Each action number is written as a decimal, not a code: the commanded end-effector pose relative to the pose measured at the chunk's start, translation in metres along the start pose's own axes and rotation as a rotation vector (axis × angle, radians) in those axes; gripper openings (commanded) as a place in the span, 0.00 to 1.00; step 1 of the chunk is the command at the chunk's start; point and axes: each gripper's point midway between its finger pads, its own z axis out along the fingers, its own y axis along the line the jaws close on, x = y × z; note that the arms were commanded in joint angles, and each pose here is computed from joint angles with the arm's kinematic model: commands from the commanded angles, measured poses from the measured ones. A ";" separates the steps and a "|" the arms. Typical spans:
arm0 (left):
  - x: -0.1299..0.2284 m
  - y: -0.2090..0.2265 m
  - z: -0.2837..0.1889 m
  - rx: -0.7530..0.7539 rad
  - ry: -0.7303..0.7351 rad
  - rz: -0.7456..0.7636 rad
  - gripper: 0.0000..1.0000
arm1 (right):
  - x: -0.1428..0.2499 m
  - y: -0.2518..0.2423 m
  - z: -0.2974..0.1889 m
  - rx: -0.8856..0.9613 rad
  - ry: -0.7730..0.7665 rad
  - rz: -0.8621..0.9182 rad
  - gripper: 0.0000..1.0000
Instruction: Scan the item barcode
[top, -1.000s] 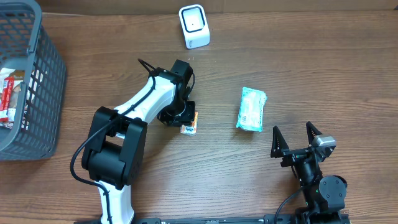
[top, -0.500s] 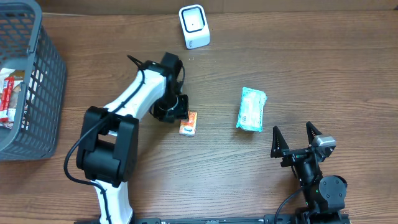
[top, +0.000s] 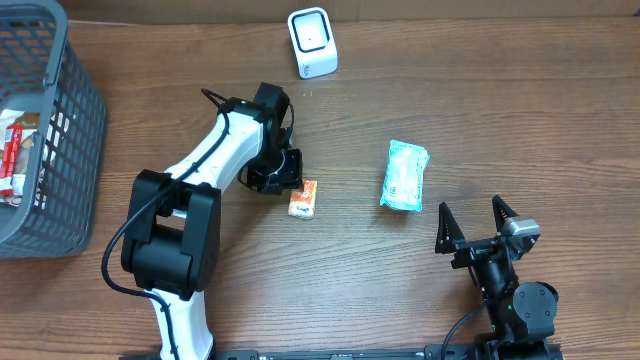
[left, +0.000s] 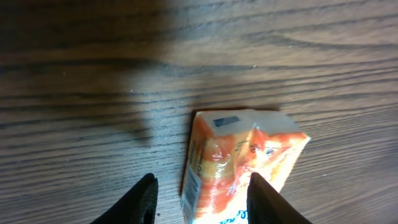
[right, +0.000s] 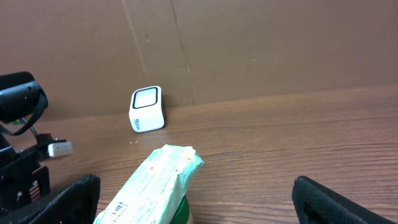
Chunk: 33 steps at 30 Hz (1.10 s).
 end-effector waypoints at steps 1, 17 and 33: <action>0.009 0.000 0.008 0.013 0.024 0.017 0.35 | 0.002 -0.003 0.000 0.012 -0.004 0.004 1.00; 0.006 0.002 0.015 0.033 0.000 0.054 0.04 | 0.002 -0.003 0.000 0.012 -0.004 0.004 1.00; -0.011 0.027 -0.128 -0.313 -0.315 0.093 0.04 | 0.002 -0.003 0.000 0.012 -0.004 0.004 1.00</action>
